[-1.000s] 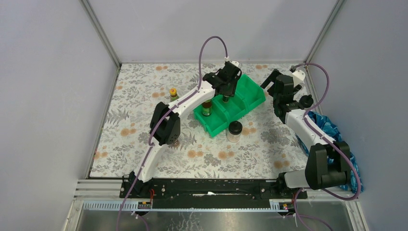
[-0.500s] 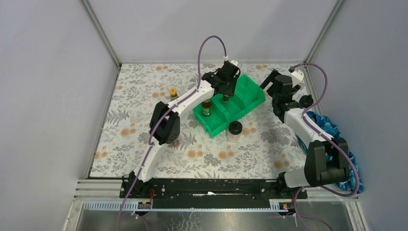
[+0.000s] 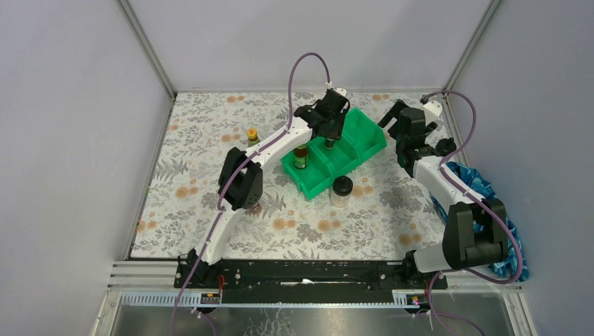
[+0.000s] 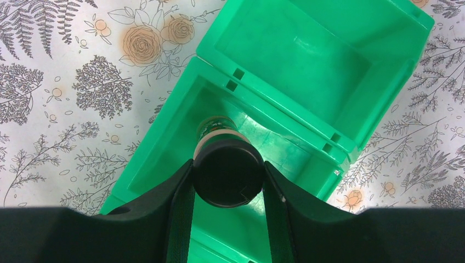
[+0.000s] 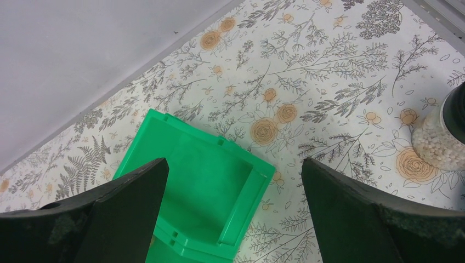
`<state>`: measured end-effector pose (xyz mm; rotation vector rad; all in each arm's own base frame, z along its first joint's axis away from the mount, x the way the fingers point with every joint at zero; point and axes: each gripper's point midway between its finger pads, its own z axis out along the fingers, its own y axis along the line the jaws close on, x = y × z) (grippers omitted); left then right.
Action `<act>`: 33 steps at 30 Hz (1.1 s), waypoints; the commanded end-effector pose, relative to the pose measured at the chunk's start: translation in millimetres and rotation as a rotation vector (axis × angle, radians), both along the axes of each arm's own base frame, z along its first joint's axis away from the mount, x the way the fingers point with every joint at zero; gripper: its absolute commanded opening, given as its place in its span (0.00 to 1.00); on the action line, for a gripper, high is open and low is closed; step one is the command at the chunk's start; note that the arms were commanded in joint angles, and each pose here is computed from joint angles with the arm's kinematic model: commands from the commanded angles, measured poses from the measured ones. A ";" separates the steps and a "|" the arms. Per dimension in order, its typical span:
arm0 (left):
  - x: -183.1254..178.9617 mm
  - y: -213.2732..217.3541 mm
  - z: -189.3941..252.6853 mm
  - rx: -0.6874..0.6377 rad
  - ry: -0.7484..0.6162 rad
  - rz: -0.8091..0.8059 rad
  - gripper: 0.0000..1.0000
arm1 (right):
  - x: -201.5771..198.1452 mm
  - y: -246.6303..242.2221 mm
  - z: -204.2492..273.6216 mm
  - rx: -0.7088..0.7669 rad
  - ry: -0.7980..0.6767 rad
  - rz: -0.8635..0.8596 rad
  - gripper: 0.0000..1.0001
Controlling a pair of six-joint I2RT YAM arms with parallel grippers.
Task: Organize the condiment bottles
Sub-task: Place the bottle in the storage box.
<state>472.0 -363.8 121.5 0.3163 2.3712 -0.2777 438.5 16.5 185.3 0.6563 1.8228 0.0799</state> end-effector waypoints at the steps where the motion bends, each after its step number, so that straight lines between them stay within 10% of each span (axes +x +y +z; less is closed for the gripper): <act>1: 10.2 -3.8 -3.6 -0.028 -0.015 0.013 0.00 | 12.0 -5.0 26.1 0.000 -0.077 -0.029 1.00; 33: 6.1 -0.7 -19.9 -0.016 0.018 0.032 0.00 | 10.3 -5.4 16.0 0.001 -0.064 -0.032 1.00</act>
